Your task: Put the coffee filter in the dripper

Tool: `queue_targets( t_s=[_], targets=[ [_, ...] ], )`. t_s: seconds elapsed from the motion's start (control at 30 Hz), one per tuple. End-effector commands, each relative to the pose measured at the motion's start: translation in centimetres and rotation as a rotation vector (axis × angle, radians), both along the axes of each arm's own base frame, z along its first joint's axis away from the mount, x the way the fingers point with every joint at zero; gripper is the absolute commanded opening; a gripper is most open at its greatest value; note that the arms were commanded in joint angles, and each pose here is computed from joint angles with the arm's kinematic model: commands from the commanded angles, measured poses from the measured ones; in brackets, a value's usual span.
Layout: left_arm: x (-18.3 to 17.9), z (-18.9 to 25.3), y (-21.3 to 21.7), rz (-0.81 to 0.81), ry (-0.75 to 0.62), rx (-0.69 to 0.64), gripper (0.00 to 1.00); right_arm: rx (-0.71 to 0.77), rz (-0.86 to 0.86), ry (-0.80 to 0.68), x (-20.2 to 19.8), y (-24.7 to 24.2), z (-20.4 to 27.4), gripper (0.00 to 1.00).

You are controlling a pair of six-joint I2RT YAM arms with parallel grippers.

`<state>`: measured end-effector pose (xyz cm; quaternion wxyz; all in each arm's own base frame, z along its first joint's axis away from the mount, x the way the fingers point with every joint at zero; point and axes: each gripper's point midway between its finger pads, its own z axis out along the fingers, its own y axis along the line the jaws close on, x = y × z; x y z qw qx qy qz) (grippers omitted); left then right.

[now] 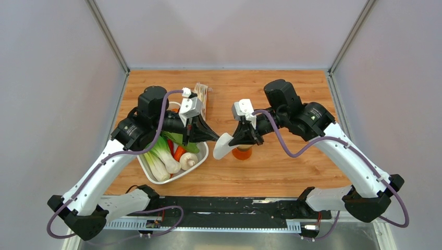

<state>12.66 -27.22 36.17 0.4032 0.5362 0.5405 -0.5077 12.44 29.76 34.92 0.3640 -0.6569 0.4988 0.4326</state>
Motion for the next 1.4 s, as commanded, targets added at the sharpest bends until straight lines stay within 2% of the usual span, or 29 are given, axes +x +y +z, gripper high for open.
queue_targets(
  t_s=[0.0,0.07,0.23,0.33,0.6,1.37],
  targets=[
    [-0.5,1.6,0.2,0.001,-0.043,-0.044,0.00,0.032,0.000,-0.024,-0.1,0.1,0.8,0.00],
    [-0.7,1.8,0.2,-0.006,-0.038,-0.048,0.03,0.029,-0.003,-0.020,-0.1,0.1,0.6,0.00],
    [-0.7,1.8,0.2,-0.005,-0.035,-0.045,0.24,0.023,-0.023,-0.008,0.3,0.3,0.7,0.00],
    [-0.5,1.7,0.2,0.006,-0.046,-0.039,0.28,0.025,-0.034,0.005,0.4,0.4,1.0,0.00],
    [0.2,1.4,0.3,0.049,-0.077,-0.027,0.34,0.027,-0.063,0.041,0.6,0.5,1.1,0.00],
    [1.3,1.5,0.6,0.129,-0.096,-0.016,0.37,-0.010,-0.170,0.118,1.9,0.6,0.5,0.00]
  ],
)
